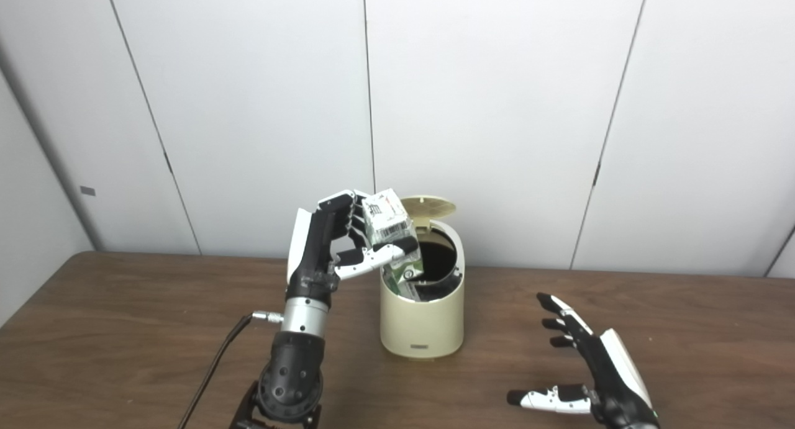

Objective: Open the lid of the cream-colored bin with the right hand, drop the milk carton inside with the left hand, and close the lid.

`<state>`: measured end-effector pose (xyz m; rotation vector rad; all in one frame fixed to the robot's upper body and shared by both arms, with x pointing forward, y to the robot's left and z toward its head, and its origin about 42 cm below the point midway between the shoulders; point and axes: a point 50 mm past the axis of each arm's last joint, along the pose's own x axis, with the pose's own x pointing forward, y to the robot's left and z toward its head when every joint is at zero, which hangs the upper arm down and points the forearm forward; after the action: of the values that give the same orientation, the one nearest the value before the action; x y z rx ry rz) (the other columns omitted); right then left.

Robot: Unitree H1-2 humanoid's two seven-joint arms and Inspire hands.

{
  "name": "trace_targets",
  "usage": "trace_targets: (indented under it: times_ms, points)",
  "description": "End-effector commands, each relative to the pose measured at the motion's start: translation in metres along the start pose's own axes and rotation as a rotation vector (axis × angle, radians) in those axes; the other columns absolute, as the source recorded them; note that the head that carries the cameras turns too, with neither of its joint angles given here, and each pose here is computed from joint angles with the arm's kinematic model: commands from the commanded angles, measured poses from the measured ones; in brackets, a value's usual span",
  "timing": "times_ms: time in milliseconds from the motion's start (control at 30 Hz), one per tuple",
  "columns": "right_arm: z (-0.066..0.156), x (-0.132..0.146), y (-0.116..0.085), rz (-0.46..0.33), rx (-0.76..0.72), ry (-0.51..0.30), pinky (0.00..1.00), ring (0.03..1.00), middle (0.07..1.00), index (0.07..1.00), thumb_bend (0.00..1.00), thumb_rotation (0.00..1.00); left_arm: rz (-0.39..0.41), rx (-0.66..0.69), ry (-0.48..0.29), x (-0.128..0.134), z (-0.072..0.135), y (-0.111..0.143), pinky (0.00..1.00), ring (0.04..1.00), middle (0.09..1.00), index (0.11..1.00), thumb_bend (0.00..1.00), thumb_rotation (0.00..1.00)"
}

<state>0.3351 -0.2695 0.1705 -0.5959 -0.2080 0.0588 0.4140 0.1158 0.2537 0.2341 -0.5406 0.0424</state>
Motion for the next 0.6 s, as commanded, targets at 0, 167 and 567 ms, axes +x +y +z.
trace_targets:
  times_ms: [0,167,567]
  points:
    - [0.018,0.007,-0.009,-0.047,-0.014,-0.094,0.72,0.818,0.889,0.883,0.80,0.08,0.017,-0.045,-0.146,0.024,0.028,-0.006,0.21,0.306,0.425,0.507,0.52,0.00]
    - [0.018,0.007,-0.007,-0.046,-0.010,-0.097,0.72,0.818,0.891,0.884,0.80,0.09,0.015,-0.039,-0.157,0.029,0.022,-0.012,0.21,0.304,0.422,0.510,0.52,0.00]
    - [0.026,0.005,0.002,-0.047,0.001,-0.102,0.73,0.824,0.894,0.889,0.79,0.16,0.057,-0.036,-0.210,0.036,0.004,-0.021,0.22,0.305,0.420,0.509,0.52,0.00]
